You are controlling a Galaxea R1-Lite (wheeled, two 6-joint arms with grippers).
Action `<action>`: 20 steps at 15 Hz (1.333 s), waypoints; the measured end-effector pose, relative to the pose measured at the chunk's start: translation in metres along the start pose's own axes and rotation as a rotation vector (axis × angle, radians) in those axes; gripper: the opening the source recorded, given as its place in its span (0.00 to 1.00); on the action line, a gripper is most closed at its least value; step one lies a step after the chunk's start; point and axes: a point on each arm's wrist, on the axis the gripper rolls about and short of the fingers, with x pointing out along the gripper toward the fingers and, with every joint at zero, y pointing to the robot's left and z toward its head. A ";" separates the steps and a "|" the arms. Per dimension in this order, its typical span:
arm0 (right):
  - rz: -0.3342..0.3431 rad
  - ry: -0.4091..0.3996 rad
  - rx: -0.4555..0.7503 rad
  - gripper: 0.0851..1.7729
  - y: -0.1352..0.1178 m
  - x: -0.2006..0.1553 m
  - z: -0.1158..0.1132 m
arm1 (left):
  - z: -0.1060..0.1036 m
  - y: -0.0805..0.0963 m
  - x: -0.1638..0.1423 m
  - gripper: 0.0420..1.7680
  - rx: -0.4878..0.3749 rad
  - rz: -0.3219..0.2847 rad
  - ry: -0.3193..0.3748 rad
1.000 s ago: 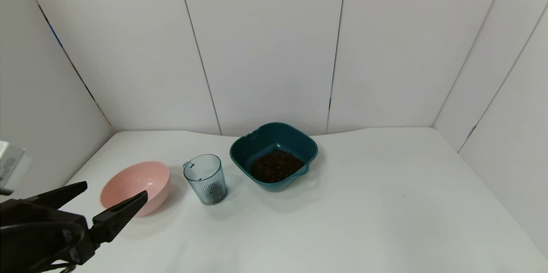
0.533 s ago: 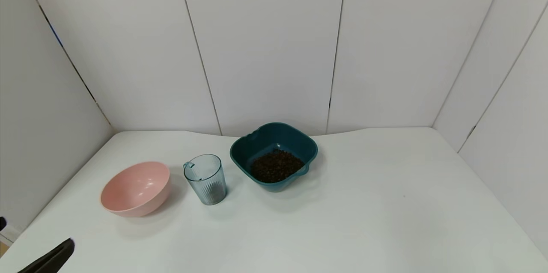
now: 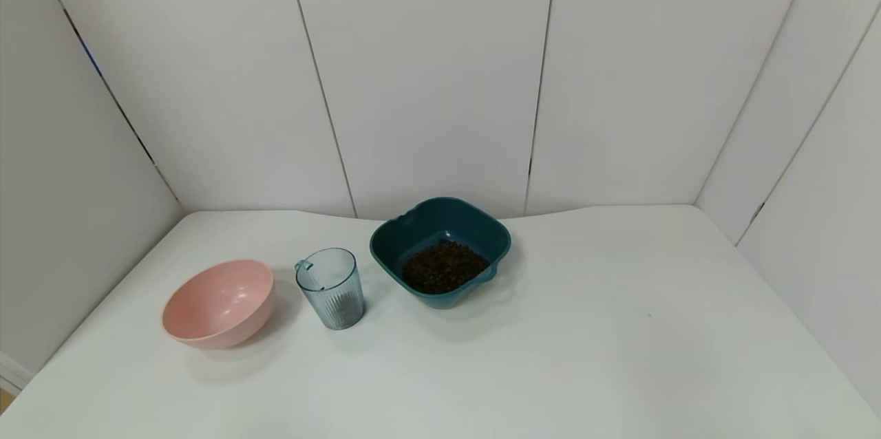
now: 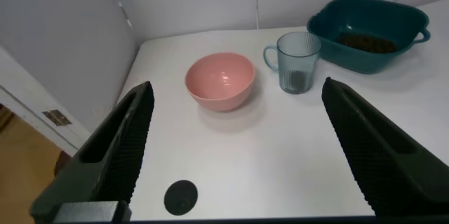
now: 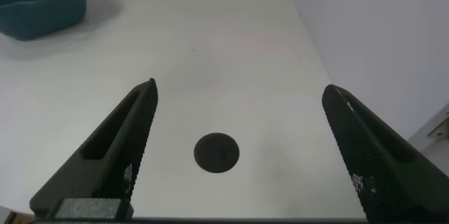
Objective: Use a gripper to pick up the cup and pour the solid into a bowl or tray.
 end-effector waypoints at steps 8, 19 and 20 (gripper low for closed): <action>0.000 0.000 0.000 0.96 0.000 0.000 0.000 | 0.009 0.003 -0.011 0.97 0.015 0.182 -0.009; -0.001 0.001 0.000 0.96 0.000 0.000 0.000 | -0.018 -0.007 -0.026 0.97 -0.011 0.071 -0.077; -0.001 0.001 0.000 0.96 0.000 0.000 0.000 | -0.027 -0.010 -0.027 0.97 -0.014 0.022 -0.109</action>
